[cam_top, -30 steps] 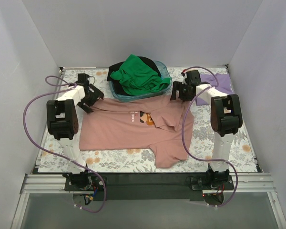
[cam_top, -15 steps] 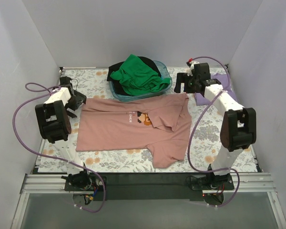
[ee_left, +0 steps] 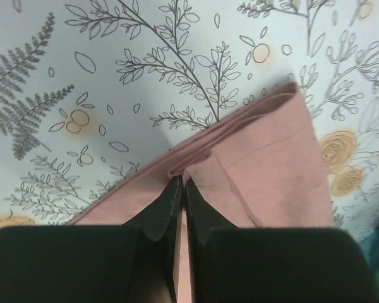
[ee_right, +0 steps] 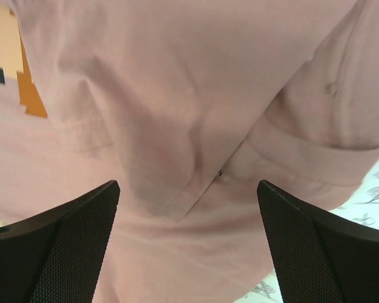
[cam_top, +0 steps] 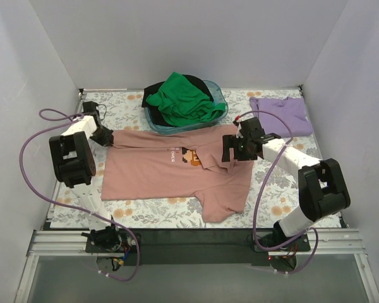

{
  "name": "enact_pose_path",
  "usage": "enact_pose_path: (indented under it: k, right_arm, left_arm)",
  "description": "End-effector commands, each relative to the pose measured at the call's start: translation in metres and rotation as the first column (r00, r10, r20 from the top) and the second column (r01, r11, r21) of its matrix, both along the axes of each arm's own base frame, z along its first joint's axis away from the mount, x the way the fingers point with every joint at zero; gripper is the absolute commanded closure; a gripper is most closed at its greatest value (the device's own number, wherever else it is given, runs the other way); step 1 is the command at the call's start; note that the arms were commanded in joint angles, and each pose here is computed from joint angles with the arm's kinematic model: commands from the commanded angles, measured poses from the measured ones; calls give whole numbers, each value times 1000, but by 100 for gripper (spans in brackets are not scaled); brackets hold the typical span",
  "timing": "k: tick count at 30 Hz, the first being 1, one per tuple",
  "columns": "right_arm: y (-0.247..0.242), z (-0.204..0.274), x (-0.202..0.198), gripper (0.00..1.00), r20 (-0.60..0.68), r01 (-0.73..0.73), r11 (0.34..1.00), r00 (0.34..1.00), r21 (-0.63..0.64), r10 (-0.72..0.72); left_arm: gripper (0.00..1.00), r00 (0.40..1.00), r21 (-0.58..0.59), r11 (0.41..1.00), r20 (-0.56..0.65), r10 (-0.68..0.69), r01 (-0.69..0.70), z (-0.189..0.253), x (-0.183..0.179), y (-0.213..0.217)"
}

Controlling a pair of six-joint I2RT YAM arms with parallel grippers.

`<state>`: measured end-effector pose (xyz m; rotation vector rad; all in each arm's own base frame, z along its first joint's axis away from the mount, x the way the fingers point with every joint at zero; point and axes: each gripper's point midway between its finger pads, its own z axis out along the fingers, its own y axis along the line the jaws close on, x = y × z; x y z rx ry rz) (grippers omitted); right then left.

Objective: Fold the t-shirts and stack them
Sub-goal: Fold the tshirt

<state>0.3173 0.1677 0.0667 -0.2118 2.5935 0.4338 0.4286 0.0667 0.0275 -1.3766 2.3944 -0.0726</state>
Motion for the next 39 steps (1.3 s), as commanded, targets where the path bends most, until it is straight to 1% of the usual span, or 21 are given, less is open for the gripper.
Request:
enact_pose_path:
  k: [1, 2, 4, 7, 9, 11, 12, 13, 15, 16, 18, 19, 20, 26, 28, 33, 35, 36, 37, 38, 39]
  right_arm:
    - [4, 1, -12, 4, -11, 22, 1000, 1000, 19, -22]
    - [4, -2, -14, 11, -22, 23, 1000, 999, 18, -23]
    - [5, -12, -18, 17, -56, 19, 1000, 998, 15, -19]
    - [7, -20, -17, 33, -82, 19, 1000, 996, 7, -18]
    - [8, -26, -14, 41, -97, 28, 1000, 995, 0, -28]
    - [9, -29, -15, 54, -109, 27, 1000, 994, 4, -26]
    - [10, -34, -15, 55, -123, 29, 1000, 992, 3, -29]
    - [10, -37, -16, 61, -131, 33, 999, 991, 3, -32]
    - [10, -43, -15, 67, -145, 38, 999, 989, -4, -38]
    - [11, -41, -14, 79, -141, 38, 999, 989, -1, -37]
    - [12, -38, -13, 88, -136, 44, 999, 990, 5, -43]
    - [12, -34, -12, 97, -129, 47, 999, 991, 10, -45]
    - [13, -29, -11, 99, -117, 48, 999, 992, 14, -46]
    - [1, 9, -16, 99, -56, 81, 997, 995, -17, -81]
    - [-12, 6, -21, 99, -58, 115, 991, 991, -70, -119]
    - [-14, -9, -35, 99, -110, 97, 992, 988, -83, -106]
    - [-15, -16, -37, 87, -129, 96, 991, 986, -96, -108]
    - [-15, -16, -36, 73, -126, 96, 991, 986, -98, -108]
    - [-14, -15, -34, 68, -126, 94, 991, 986, -97, -106]
    - [-13, -11, -32, 59, -118, 92, 991, 988, -94, -103]
    - [-13, -6, -32, 46, -114, 83, 992, 989, -93, -93]
  left_arm:
    - [100, 999, -1, 1000, -34, -4, 4, -14, -1, 1]
    - [100, 999, -2, 1000, -37, 1, -1, -16, -2, 1]
    - [100, 999, 16, 1000, -44, 18, -17, -17, -5, 4]
    - [100, 999, 39, 999, -37, 31, -30, -13, -9, 8]
    - [100, 998, 63, 997, -36, 53, -51, -8, -10, 12]
    - [100, 997, 86, 994, -43, 71, -67, -6, -12, 18]
    - [100, 997, 88, 994, -41, 67, -63, -5, -11, 18]
    - [100, 997, 88, 994, -41, 65, -61, -5, -11, 18]
    - [100, 997, 88, 994, -46, 67, -63, -6, -13, 18]
    - [100, 997, 86, 994, -47, 66, -62, -7, -13, 18]
    - [100, 997, 82, 995, -47, 61, -58, -7, -13, 17]
    - [100, 997, 82, 995, -49, 62, -57, -7, -13, 17]
    - [100, 997, 87, 994, -48, 63, -59, -7, -13, 18]
    - [100, 996, 86, 993, -45, 80, -76, -3, -15, 19]
    - [100, 995, 82, 994, -54, 82, -77, -5, -17, 20]
    - [100, 994, 72, 994, -67, 88, -83, -5, -23, 19]
    - [98, 994, 66, 994, -59, 87, -83, 0, -23, 18]
    - [88, 994, 66, 994, -57, 91, -88, 2, -23, 19]
    - [67, 994, 61, 995, -61, 88, -85, 5, -25, 18]
    - [57, 995, 63, 994, -41, 91, -89, 16, -22, 19]
    - [52, 995, 63, 994, -35, 96, -93, 22, -23, 20]
